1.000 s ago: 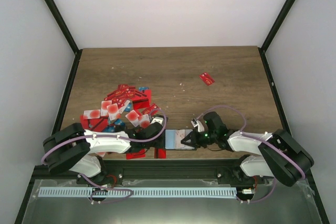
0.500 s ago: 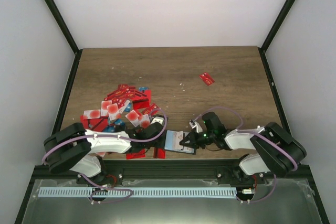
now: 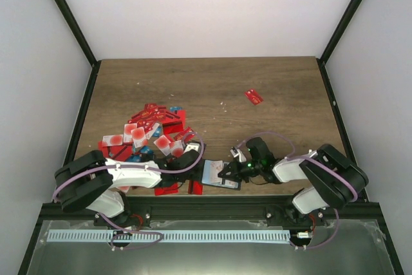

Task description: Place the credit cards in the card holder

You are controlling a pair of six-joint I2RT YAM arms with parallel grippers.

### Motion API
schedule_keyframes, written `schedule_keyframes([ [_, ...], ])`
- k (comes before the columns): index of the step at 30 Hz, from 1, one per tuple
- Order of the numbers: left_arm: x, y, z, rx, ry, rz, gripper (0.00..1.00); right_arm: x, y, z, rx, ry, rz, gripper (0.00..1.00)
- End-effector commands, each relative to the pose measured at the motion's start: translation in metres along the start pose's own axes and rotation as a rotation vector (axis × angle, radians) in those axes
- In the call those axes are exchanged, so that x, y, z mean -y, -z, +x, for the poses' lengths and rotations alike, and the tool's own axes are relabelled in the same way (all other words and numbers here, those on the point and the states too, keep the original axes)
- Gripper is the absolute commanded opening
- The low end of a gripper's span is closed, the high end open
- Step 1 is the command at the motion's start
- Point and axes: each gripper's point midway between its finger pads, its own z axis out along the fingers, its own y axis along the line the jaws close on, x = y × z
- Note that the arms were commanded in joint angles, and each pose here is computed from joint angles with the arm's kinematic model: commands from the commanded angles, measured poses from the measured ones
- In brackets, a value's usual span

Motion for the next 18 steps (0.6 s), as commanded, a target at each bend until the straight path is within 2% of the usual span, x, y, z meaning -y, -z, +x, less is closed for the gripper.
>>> schedule_keyframes([
  [1,-0.013,-0.007,0.028,-0.106,0.056,-0.048,0.15,0.003,-0.006,0.0,0.012,-0.038,0.003,0.01],
  [10,-0.02,-0.002,0.037,-0.113,0.115,-0.049,0.12,0.001,-0.019,0.007,-0.016,-0.03,0.009,0.03],
  [15,-0.021,0.004,0.034,-0.091,0.146,-0.047,0.12,-0.002,-0.026,0.013,-0.055,0.016,0.03,0.09],
  [18,-0.026,0.007,0.034,-0.08,0.159,-0.061,0.12,-0.001,-0.022,0.012,-0.039,0.041,0.068,0.17],
])
